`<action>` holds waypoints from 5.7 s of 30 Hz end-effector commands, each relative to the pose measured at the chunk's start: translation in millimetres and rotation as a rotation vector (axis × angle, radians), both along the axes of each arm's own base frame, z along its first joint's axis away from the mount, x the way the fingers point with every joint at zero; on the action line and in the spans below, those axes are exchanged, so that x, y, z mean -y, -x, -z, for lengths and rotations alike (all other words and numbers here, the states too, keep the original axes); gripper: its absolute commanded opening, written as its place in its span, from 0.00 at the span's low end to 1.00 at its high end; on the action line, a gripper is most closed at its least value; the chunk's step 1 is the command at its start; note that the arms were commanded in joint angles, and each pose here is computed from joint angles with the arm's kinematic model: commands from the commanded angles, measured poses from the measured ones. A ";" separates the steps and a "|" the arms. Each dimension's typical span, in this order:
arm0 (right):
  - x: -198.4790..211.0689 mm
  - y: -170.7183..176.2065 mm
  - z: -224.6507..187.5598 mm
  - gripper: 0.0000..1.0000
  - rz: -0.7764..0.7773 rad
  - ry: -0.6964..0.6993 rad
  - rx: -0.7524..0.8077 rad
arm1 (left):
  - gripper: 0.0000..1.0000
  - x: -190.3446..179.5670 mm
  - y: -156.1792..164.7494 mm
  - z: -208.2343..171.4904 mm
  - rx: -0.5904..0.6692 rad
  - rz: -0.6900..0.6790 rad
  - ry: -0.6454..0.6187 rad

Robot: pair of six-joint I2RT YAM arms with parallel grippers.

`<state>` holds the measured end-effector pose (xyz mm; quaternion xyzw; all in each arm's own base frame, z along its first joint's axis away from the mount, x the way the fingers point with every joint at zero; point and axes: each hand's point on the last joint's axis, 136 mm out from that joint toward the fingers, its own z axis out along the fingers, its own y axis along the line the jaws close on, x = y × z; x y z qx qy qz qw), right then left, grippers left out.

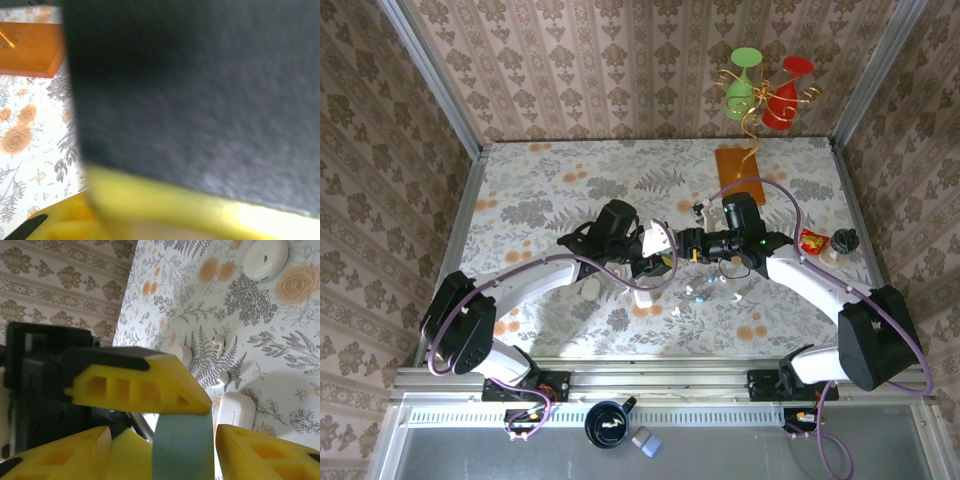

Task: Insert the wireless bluetooth earbuds into the charging case

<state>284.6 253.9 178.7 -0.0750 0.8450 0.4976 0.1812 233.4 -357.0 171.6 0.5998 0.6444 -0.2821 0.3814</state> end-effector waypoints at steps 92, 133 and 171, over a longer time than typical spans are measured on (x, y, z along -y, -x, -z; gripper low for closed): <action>10.6 0.8 -170.9 0.00 -0.017 -0.696 -0.162 | 0.46 3.5 0.7 -169.3 0.148 0.016 0.931; 10.0 -0.3 -160.2 0.00 -0.004 -0.667 -0.168 | 0.51 -2.8 8.5 -184.3 0.163 0.009 0.965; 10.2 1.9 -165.4 0.00 -0.014 -0.677 -0.169 | 0.31 7.2 2.6 -166.8 0.138 0.015 0.930</action>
